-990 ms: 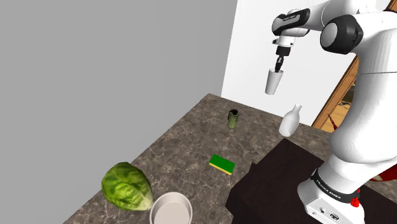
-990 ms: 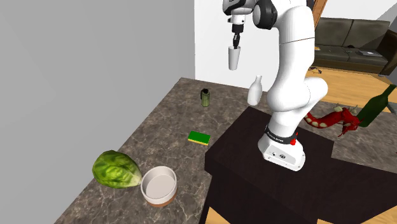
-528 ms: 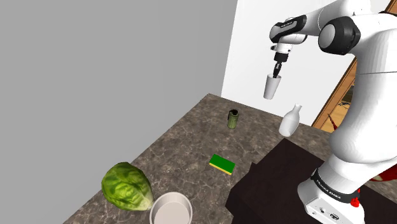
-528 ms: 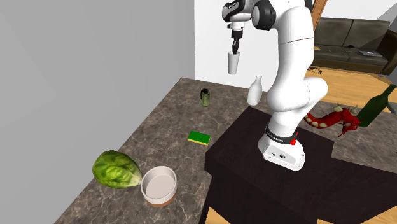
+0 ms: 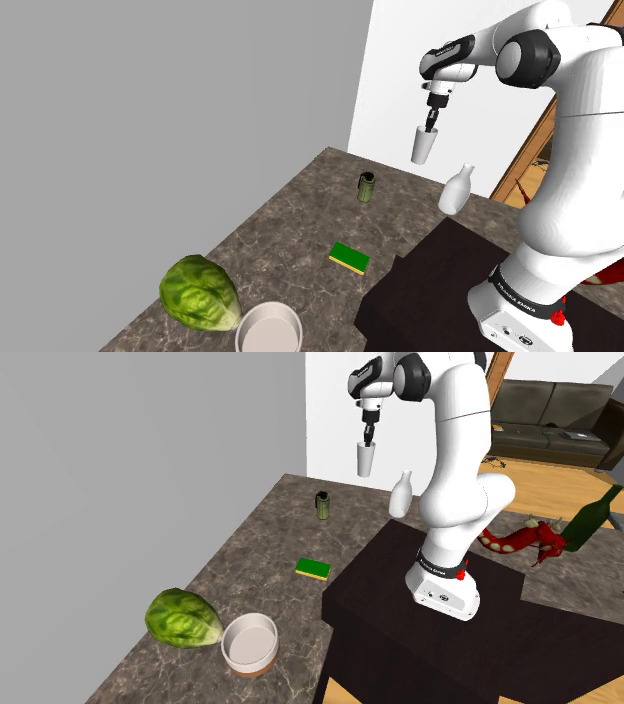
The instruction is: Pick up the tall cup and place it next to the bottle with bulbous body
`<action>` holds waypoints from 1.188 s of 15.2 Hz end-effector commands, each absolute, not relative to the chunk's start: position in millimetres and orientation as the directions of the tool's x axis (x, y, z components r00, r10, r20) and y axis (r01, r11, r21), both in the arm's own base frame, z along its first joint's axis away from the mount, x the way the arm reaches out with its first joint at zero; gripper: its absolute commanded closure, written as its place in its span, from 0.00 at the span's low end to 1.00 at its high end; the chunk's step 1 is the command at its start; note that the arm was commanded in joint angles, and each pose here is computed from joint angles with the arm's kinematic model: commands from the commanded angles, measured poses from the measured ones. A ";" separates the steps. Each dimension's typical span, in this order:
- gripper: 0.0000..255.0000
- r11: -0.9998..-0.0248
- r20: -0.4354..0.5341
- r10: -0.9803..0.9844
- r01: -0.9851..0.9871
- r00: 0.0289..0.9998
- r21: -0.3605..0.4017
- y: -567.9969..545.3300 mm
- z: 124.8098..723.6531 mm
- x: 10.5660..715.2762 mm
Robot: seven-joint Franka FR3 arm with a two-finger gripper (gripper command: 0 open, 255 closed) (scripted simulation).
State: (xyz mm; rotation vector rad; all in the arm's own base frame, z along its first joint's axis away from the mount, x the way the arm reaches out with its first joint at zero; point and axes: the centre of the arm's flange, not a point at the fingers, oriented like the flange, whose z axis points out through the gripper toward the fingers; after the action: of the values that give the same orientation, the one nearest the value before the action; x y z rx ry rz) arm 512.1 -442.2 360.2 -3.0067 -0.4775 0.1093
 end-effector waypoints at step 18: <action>1.00 -0.947 -0.055 0.312 0.305 0.948 -0.104 -442.6 259.5 511.7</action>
State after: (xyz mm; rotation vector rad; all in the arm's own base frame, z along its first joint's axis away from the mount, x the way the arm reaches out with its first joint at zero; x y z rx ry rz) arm 510.4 -442.2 264.6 -3.0067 -0.4774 0.1092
